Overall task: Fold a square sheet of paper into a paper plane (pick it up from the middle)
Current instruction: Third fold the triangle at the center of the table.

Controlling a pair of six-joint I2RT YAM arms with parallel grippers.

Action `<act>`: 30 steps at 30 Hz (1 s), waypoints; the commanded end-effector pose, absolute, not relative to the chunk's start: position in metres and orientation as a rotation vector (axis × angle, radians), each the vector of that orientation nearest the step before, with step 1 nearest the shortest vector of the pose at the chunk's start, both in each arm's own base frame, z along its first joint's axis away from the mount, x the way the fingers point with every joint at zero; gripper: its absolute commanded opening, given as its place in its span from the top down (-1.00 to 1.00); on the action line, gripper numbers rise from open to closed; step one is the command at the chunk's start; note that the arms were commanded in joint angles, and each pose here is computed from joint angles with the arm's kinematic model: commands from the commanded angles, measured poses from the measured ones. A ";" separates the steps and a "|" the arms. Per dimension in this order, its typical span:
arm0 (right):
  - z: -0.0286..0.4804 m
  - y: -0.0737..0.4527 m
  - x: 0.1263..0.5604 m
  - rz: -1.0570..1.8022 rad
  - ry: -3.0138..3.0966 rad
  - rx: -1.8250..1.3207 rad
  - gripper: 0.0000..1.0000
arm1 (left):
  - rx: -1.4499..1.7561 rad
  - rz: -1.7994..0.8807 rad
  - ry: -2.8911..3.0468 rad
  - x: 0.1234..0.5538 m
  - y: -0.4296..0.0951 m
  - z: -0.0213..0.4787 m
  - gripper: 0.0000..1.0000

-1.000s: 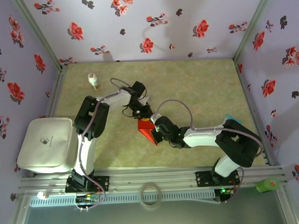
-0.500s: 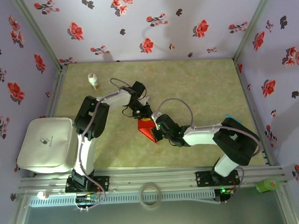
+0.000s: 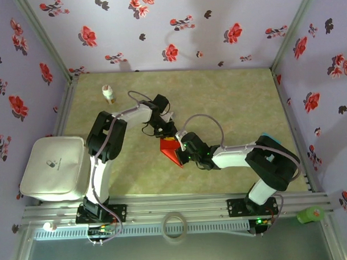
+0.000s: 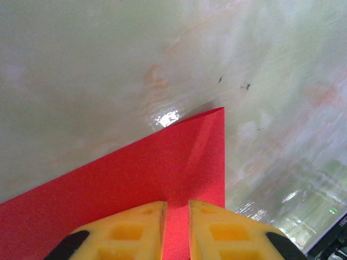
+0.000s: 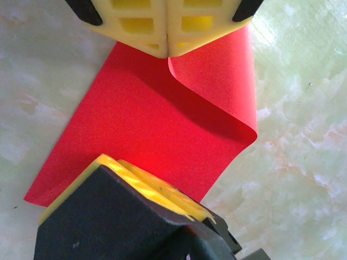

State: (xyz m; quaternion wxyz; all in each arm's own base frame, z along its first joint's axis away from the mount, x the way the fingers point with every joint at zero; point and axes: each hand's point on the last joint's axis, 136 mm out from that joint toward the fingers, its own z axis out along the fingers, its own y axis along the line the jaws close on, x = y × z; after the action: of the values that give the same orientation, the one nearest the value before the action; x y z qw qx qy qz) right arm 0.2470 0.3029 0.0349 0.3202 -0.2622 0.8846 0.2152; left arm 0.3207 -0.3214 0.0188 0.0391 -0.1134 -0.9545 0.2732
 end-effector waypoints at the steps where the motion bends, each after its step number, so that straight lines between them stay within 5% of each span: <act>1: 0.033 0.304 0.249 0.569 2.340 -0.682 1.00 | -0.327 0.791 -2.926 0.319 -0.316 0.006 0.60; 23: 0.025 0.307 0.247 0.583 2.394 -0.676 1.00 | -0.320 0.818 -2.943 0.327 -0.318 0.009 0.61; 30: 0.026 0.307 0.247 0.618 2.384 -0.625 1.00 | -0.261 0.939 -3.022 0.348 -0.321 0.045 0.54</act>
State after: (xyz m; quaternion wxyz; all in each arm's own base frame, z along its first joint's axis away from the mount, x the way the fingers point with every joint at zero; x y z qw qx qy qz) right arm 0.2437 0.3040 0.0250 0.2920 -0.2504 0.8971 0.2172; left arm 0.3323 -0.3241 0.0223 0.0201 -0.1018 -0.9534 0.2833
